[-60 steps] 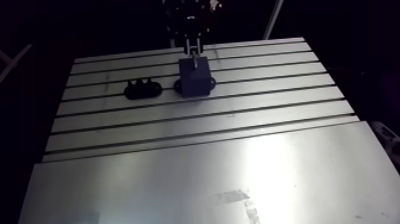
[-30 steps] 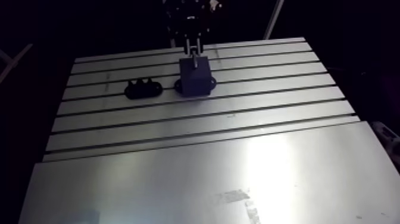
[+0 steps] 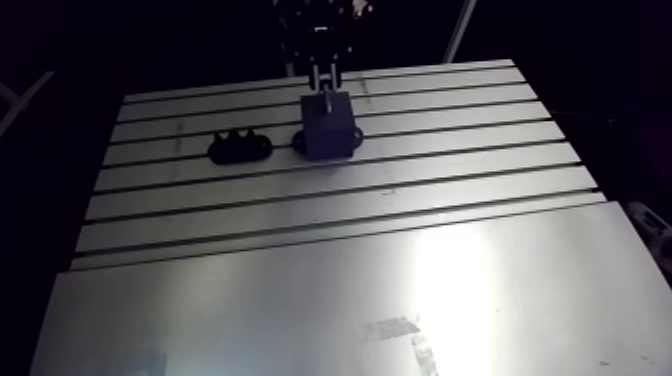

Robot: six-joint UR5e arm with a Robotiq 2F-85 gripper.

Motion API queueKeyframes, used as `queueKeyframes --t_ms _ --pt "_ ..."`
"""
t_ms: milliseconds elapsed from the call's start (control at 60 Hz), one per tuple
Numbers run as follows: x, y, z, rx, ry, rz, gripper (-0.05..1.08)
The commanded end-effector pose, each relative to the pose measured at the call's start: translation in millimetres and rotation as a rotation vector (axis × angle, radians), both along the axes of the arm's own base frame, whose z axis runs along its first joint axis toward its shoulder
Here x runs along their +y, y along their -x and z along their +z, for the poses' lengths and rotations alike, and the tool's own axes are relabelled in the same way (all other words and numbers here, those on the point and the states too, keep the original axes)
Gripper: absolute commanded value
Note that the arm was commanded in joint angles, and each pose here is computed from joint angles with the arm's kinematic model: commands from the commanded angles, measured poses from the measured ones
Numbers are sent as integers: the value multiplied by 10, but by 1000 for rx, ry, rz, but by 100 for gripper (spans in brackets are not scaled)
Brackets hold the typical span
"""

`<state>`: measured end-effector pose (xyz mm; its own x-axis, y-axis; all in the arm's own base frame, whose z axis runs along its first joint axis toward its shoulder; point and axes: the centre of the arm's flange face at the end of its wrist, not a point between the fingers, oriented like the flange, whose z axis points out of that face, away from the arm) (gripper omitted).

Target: Pick up the M10 bolt and insert it into the hole until fully seated.

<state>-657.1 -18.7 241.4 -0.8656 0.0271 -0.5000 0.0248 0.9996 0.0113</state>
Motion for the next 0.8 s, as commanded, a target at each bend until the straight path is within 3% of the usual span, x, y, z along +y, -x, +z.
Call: queueKeyframes --t_ms 17,800 --pt "5 8 5 3 -1 -1 108" --pt "-13 18 -17 2 0 3 108"
